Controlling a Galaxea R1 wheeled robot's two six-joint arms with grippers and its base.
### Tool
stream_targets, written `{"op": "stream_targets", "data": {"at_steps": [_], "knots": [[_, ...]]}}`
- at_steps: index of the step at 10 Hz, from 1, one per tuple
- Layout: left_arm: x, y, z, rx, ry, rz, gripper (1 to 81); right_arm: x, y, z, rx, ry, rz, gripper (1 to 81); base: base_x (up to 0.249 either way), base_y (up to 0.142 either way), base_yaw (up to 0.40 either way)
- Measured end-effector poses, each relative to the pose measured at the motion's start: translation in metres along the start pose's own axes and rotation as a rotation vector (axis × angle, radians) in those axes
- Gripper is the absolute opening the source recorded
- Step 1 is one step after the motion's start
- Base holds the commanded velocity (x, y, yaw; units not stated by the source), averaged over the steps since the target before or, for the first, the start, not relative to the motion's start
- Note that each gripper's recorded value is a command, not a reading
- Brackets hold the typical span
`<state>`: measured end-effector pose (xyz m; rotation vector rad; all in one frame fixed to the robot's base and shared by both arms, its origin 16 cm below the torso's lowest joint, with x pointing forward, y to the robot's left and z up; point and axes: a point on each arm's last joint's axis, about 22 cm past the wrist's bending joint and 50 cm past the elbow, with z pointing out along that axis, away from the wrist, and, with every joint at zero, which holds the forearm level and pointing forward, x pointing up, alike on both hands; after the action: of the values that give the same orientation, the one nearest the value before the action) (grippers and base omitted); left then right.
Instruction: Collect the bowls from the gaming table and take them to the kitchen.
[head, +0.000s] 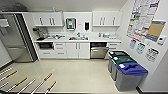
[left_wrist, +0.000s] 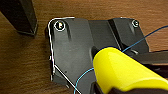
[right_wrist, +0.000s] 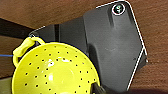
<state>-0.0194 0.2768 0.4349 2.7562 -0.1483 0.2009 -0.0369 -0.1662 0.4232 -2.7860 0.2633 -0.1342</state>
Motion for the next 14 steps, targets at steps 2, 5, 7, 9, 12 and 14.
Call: {"op": "stream_targets", "data": {"at_steps": [2, 5, 7, 9, 12, 14], "knots": [[0.011, -0.001, 0.002, 0.0, 0.012, 0.004, 1.0, 0.009, -0.001, 0.001, 0.001, 0.011, -0.003, 1.0, 0.18, 0.0, 0.0], [0.007, 0.002, 0.003, 0.002, 0.002, 0.0, 1.0, 0.011, -0.001, 0.001, 0.001, 0.008, -0.005, 1.0, 0.186, 0.0, 0.0], [0.005, 0.007, 0.005, -0.004, 0.0, -0.003, 1.0, 0.008, 0.0, 0.001, 0.0, 0.002, -0.006, 1.0, 0.191, 0.0, 0.0], [0.004, 0.017, 0.008, -0.02, 0.002, -0.006, 1.0, 0.009, 0.0, 0.001, 0.0, 0.003, -0.007, 1.0, 0.191, 0.0, 0.0], [-0.004, 0.031, 0.011, -0.042, -0.004, -0.014, 1.0, 0.009, 0.003, 0.0, -0.004, 0.002, -0.008, 1.0, 0.192, 0.0, 0.0], [-0.003, 0.042, 0.015, -0.059, 0.0, -0.017, 1.0, 0.009, 0.005, 0.0, -0.007, 0.001, -0.009, 1.0, 0.194, 0.0, 0.0]]}}
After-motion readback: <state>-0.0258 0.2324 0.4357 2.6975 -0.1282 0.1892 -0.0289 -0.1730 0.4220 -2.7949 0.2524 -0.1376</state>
